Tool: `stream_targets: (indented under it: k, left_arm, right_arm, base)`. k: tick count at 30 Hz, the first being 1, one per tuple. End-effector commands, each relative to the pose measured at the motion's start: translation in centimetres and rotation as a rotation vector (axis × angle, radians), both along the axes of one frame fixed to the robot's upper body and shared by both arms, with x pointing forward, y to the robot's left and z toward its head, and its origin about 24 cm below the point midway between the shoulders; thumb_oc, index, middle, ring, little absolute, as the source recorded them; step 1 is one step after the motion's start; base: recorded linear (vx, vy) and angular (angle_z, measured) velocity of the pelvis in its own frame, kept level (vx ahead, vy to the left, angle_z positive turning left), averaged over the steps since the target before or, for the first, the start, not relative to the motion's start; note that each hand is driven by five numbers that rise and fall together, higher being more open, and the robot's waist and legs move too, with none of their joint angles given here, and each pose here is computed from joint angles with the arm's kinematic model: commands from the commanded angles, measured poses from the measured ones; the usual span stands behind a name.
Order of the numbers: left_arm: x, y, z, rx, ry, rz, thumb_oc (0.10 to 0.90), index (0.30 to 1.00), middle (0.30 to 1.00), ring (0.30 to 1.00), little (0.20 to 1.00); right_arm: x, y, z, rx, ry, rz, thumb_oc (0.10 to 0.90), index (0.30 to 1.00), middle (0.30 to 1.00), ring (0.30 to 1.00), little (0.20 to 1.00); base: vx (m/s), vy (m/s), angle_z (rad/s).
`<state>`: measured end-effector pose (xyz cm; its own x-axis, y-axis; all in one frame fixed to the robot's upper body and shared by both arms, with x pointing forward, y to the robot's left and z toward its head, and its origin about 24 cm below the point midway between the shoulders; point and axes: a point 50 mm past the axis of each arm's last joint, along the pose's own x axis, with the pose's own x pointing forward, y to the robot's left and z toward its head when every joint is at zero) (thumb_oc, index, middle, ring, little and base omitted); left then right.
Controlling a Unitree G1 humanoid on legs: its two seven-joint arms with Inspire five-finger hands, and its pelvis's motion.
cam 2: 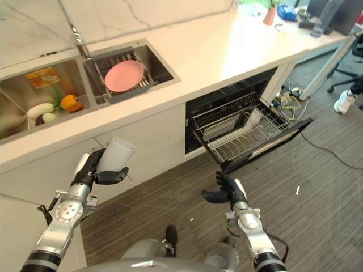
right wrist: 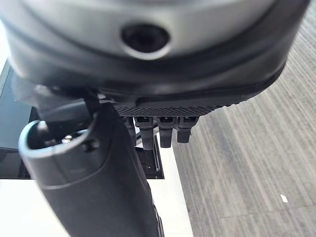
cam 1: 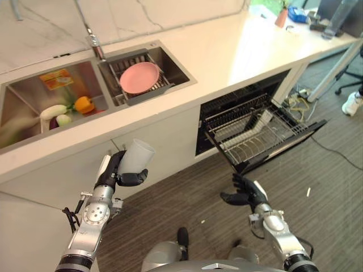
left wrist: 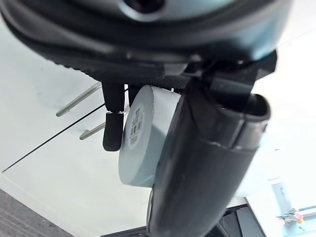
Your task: Place the dishes in the dishwasher.
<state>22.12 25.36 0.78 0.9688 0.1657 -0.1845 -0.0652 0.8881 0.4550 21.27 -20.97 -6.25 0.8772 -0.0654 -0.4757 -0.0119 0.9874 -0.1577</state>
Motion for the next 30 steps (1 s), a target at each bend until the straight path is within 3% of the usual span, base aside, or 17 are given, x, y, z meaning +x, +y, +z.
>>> stream_targets:
  k: [1, 16, 30]
  left_arm:
    - [1.4, -0.5, 5.5, 0.045, -0.298, -0.043, 0.400, 0.300, 0.300, 0.300, 0.300]
    - [2.1, -1.7, 4.4, -0.056, -0.274, -0.042, 0.400, 0.300, 0.300, 0.300, 0.300]
    - [2.7, -3.9, 4.8, -0.013, -0.274, -0.194, 0.400, 0.300, 0.300, 0.300, 0.300]
  right_arm:
    - [3.5, -1.7, 5.1, -0.036, -0.261, -0.027, 0.800, 0.900, 0.900, 0.900, 0.900]
    - [2.9, -2.6, 8.1, -0.008, -0.395, -0.023, 0.800, 0.900, 0.900, 0.900, 0.900]
    - [3.2, -2.7, 9.7, 0.021, -0.494, -0.074, 0.800, 0.900, 0.900, 0.900, 0.900]
  base:
    - [0.12, -0.150, 0.09]
    - [0.12, -0.269, 0.03]
    - [0.15, 0.210, -0.29]
